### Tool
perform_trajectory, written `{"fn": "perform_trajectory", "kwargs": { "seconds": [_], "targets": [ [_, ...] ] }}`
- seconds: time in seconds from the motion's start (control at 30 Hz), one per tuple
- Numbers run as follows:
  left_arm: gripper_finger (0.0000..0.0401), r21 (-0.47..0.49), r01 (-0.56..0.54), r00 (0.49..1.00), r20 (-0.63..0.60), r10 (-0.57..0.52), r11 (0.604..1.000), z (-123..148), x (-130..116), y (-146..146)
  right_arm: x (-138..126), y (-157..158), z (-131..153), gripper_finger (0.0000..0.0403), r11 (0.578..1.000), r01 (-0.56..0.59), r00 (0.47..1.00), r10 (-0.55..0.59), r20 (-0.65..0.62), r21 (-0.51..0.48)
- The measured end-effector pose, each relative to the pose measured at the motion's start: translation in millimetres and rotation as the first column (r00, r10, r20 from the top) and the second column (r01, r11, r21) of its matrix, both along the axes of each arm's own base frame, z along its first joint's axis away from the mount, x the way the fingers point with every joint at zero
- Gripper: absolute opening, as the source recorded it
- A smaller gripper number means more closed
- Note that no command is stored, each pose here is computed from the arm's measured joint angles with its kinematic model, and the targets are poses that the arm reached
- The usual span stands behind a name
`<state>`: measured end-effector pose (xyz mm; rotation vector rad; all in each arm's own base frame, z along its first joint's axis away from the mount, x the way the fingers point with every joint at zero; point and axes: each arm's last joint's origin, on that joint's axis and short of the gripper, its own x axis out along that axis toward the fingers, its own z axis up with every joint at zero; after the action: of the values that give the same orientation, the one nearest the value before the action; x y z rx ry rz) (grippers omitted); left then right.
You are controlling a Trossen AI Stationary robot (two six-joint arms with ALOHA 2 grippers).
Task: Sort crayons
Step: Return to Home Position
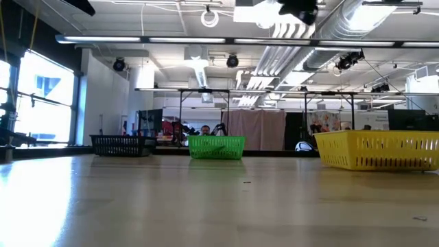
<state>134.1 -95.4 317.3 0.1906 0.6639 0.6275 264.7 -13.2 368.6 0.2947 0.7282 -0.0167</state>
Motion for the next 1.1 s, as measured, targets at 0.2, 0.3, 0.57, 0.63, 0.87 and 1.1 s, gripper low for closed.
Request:
{"fn": "perform_trajectory", "kwargs": {
  "seconds": [0.2, 0.3, 0.57, 0.63, 0.87, 1.1],
  "targets": [
    [0.0045, -0.021, -0.02, 0.999, 0.04, 0.021, 1.0, -2.4, -0.6, 5.1, -38.3, 23.8, -36.3, 0.0105, 0.995, 0.084, 0.996, -0.082, -0.022, 0.052],
    [0.0045, -0.035, -0.034, 0.997, 0.067, 0.036, 0.999, -2.3, 0.5, 7.2, -51.7, 27.4, -57.9, 0.0105, 0.988, 0.108, 0.989, -0.118, 0.088, 0.107],
    [0.0045, -0.041, -0.085, 0.992, 0.092, 0.088, 0.996, -2.8, 5.9, 13.5, -82.2, 22.9, -97.8, 0.0105, 0.966, 0.127, 0.872, -0.218, 0.439, 0.226],
    [0.0045, -0.045, -0.101, 0.99, 0.097, 0.105, 0.994, -2.7, 7.6, 15.5, -89.2, 21.5, -106.3, 0.0105, 0.963, 0.144, 0.846, -0.24, 0.476, 0.229],
    [0.0045, -0.086, -0.15, 0.977, 0.142, 0.161, 0.985, -1.8, 15.7, 20.3, -110.8, 17.5, -135.0, 0.0105, 0.95, 0.226, 0.81, -0.305, 0.501, 0.214],
    [0.0045, -0.128, -0.176, 0.962, 0.186, 0.197, 0.976, -0.5, 22.2, 22.3, -126.8, 15.2, -154.1, 0.0105, 0.94, 0.244, 0.735, -0.339, 0.587, 0.238]
  ]
}}
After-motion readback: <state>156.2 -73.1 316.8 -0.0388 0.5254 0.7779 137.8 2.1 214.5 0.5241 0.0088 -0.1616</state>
